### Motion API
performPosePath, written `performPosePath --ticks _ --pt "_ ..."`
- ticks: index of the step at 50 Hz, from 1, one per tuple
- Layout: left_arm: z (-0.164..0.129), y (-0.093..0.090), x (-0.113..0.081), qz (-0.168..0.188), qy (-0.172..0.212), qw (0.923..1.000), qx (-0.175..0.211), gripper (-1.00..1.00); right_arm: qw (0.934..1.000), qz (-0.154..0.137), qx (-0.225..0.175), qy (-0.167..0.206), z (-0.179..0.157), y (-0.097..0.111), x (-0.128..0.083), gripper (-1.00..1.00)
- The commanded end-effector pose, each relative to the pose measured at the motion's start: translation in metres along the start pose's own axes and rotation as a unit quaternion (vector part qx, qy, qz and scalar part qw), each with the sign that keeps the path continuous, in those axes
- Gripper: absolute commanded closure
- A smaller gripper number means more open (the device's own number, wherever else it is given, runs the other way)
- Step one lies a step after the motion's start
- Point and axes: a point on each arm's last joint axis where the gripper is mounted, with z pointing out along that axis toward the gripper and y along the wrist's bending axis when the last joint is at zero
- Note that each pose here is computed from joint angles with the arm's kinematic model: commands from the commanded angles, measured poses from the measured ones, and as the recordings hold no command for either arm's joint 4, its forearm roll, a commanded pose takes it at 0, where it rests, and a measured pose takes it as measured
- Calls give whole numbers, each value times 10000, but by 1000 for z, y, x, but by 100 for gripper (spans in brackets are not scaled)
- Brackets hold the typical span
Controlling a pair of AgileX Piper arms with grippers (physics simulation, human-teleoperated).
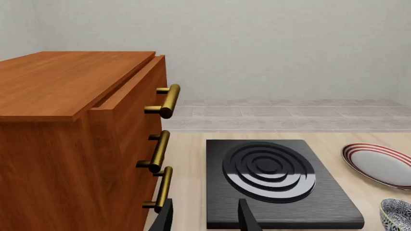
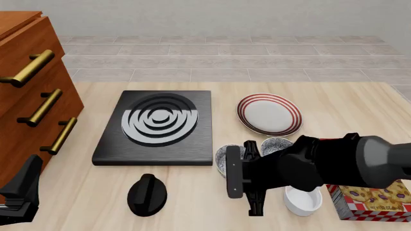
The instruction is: Pick the akita bowl from table center and place it on the plate.
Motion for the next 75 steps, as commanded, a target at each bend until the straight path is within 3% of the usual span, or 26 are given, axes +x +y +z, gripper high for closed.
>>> performPosePath --ticks 1,14,29,35,44,49,59,64,75 --pt "0 0 0 0 0 10000 0 -100 9998 -137 119 -30 -16 -2 4 100" --pt "0 0 0 0 0 10000 0 -100 9992 -310 156 -217 -44 -1 -11 100" --pt "0 0 0 0 0 10000 0 -100 9983 -193 435 -345 -67 -18 -16 100" --pt "0 0 0 0 0 10000 0 -100 9967 144 667 -437 -78 -35 -20 100" --pt "0 0 0 0 0 10000 0 -100 9952 423 783 -407 -74 -48 -16 100" --pt "0 0 0 0 0 10000 0 -100 9913 815 884 -526 -79 -61 -24 100" --pt "0 0 0 0 0 10000 0 -100 9878 1147 970 -399 -69 -75 -13 100" --pt "0 0 0 0 0 10000 0 -100 9807 1592 1087 -319 -63 -91 -3 100" --pt "0 0 0 0 0 10000 0 -100 9665 2193 1306 -276 -55 -114 12 100"
